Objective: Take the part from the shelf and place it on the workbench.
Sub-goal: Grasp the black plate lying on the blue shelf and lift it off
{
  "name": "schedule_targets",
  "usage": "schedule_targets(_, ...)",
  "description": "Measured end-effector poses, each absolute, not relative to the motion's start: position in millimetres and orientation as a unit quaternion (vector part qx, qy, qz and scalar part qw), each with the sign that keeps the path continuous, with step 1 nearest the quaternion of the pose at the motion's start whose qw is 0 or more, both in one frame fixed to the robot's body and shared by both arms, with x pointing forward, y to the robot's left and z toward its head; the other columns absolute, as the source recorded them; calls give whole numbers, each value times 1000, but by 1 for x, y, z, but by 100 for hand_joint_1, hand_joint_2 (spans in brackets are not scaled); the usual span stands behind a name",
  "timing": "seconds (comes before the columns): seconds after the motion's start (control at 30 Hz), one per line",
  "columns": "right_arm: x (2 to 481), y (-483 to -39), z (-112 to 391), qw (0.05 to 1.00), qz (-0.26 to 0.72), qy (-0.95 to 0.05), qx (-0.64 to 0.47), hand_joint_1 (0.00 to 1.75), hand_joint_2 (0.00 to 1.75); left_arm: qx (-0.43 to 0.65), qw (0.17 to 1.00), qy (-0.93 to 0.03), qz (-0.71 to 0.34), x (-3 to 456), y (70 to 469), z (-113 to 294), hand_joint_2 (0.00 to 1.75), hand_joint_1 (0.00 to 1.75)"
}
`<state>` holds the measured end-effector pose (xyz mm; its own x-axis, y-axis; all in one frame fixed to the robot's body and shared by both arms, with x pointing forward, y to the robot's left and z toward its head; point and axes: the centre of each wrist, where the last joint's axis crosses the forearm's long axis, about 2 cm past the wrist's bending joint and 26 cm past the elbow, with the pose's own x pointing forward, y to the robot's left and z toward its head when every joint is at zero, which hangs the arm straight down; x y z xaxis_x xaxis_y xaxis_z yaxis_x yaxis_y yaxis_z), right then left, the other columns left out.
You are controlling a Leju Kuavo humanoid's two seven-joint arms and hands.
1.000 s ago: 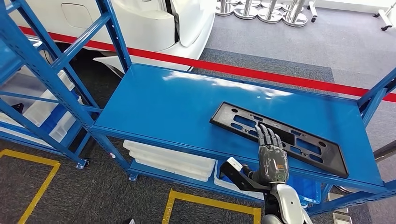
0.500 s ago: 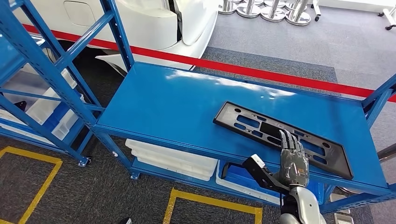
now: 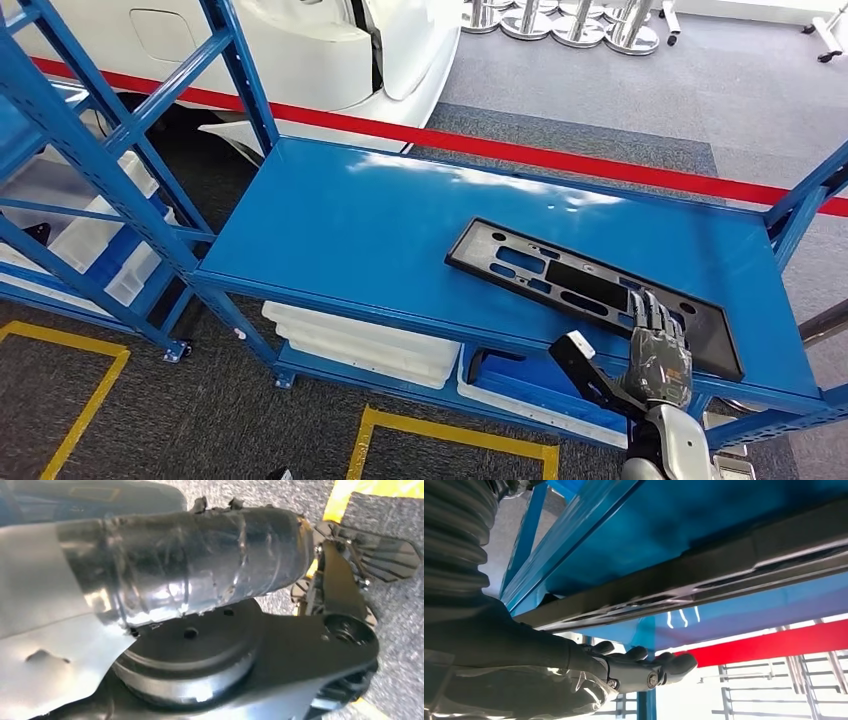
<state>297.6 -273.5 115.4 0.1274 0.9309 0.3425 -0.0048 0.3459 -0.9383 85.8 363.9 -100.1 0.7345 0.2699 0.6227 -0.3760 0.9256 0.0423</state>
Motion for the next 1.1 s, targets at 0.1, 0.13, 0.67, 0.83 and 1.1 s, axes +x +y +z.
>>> schedule_targets(0.1, 298, -277, 116, 618, 377, -538, -431, 0, 175, 82, 927, -320, 177, 86, 362, -100, 0, 0)
schedule_targets(0.13, 299, -279, 116, 618, 376, -538, -433, 0, 175, 81, 927, -320, 178, 86, 361, -100, 0, 0)
schedule_targets(0.67, 304, -290, 118, 617, 369, -533, -445, 0, 175, 79, 926, -321, 182, 87, 361, -100, 0, 0)
schedule_targets(0.83, 304, -290, 117, 619, 371, -532, -444, 0, 175, 79, 927, -316, 185, 83, 363, -101, 0, 0)
schedule_targets(1.1, 305, -290, 117, 618, 372, -532, -444, 0, 175, 82, 926, -317, 189, 84, 365, -100, 0, 0)
